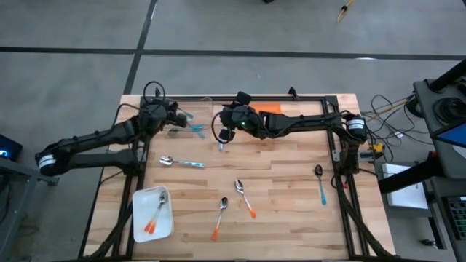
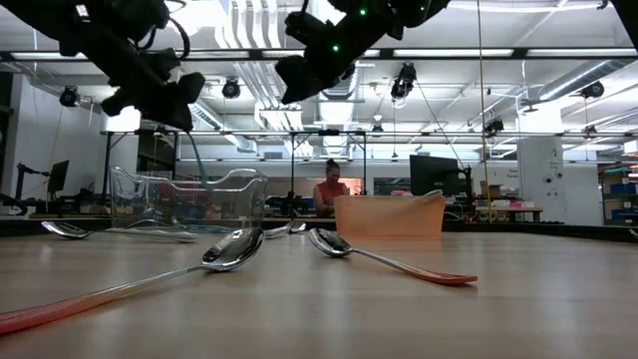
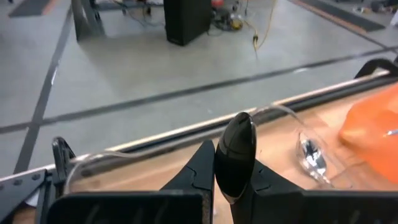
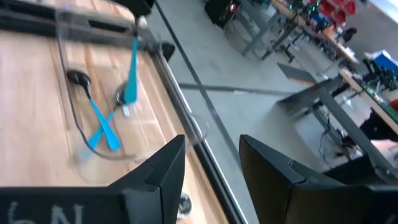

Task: Sort silverware by color (type)
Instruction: Put the blue spoon into the transparent bin

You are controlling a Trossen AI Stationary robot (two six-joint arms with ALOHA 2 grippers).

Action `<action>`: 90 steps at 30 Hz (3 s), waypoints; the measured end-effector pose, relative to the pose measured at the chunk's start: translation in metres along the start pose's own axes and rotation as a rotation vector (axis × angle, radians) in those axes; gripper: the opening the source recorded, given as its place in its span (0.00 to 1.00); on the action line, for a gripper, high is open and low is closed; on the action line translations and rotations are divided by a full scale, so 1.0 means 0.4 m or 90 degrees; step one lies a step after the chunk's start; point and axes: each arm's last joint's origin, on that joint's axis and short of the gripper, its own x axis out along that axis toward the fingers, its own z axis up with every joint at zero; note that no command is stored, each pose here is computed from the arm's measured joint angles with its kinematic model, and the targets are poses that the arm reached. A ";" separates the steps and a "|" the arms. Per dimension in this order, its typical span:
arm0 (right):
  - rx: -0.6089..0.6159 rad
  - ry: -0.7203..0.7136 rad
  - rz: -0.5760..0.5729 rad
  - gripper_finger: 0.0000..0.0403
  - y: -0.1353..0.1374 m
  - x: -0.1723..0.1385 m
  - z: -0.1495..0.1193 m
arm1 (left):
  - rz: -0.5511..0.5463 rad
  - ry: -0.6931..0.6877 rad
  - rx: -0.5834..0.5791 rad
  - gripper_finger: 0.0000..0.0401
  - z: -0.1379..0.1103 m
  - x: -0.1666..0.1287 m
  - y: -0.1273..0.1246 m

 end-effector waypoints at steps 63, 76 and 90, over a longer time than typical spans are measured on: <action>0.059 0.104 0.006 0.36 -0.023 0.026 -0.069 | 0.004 0.096 -0.059 0.06 -0.056 0.198 -0.017; 0.062 0.107 0.006 0.36 -0.022 0.026 -0.070 | 0.004 0.097 -0.058 0.06 -0.056 0.198 -0.016; 0.069 0.108 0.005 0.36 -0.023 0.026 -0.070 | 0.017 0.109 -0.055 0.07 -0.062 0.196 -0.013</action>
